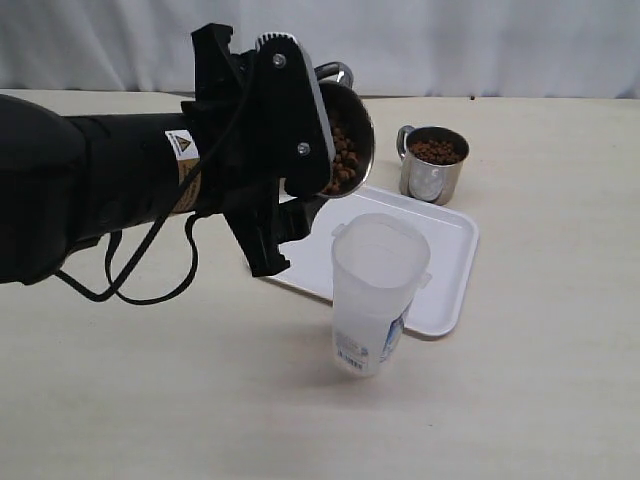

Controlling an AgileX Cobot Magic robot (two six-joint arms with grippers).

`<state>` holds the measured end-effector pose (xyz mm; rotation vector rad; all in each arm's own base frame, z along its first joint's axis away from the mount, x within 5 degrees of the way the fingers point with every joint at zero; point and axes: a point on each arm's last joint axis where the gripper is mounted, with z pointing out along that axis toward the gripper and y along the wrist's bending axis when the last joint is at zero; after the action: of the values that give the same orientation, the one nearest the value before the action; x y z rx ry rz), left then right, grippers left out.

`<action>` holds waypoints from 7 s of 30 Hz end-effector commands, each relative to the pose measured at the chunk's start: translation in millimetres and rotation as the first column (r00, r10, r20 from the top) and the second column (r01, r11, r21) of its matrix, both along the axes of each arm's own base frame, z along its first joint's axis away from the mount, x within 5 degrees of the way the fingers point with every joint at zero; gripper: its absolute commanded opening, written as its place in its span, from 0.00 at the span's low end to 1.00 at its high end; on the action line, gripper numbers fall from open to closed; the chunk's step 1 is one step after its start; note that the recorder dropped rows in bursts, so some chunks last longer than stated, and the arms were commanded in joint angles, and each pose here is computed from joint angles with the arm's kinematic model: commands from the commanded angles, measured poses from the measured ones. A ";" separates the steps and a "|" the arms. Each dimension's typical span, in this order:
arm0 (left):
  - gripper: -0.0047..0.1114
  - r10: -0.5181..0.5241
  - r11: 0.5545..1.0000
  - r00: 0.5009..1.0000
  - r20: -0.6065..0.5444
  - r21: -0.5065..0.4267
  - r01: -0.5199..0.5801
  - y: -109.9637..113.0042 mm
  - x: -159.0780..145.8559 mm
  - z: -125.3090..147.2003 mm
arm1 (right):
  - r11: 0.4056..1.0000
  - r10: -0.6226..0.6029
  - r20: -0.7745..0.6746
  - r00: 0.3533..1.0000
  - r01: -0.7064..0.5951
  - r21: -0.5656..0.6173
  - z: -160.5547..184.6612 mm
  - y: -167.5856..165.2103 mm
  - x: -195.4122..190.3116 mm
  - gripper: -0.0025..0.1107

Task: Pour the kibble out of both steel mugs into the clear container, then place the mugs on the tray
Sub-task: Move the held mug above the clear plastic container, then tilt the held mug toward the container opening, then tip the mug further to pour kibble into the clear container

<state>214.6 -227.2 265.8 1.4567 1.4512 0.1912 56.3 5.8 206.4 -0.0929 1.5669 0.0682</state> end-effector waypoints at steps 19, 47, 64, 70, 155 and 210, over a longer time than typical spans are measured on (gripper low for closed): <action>0.04 0.050 0.993 0.998 -0.046 0.109 -0.044 -12.4 -5.2 -25.3 | 1.000 0.005 0.006 1.000 -0.005 0.001 -0.4 0.3 -0.1 0.07; 0.04 0.046 0.972 0.999 0.018 0.231 -0.049 -24.3 -7.4 -16.6 | 1.000 0.005 0.006 1.000 -0.005 0.001 -0.4 0.3 -0.1 0.07; 0.04 0.044 0.956 0.997 0.059 0.286 -0.059 -27.8 -14.1 -17.4 | 1.000 0.005 0.006 1.000 -0.005 0.001 -0.4 0.3 -0.1 0.07; 0.04 0.049 0.964 0.997 0.065 0.256 -0.065 -32.6 -13.2 -8.7 | 1.000 0.005 0.006 1.000 -0.005 0.001 -0.4 0.3 -0.1 0.07; 0.04 -0.077 0.873 0.966 0.247 0.484 -0.054 -55.6 -20.8 -2.7 | 1.000 0.005 0.006 1.000 -0.005 0.001 -0.4 0.3 -0.1 0.07; 0.04 -0.163 0.816 0.939 0.304 0.576 -0.045 -55.3 -19.3 0.0 | 1.000 0.005 0.006 1.000 -0.005 0.001 -0.4 0.3 -0.1 0.07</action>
<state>195.0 -281.5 259.0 1.8529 1.1241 0.8542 56.3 5.8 206.4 -0.0929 1.5669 0.0682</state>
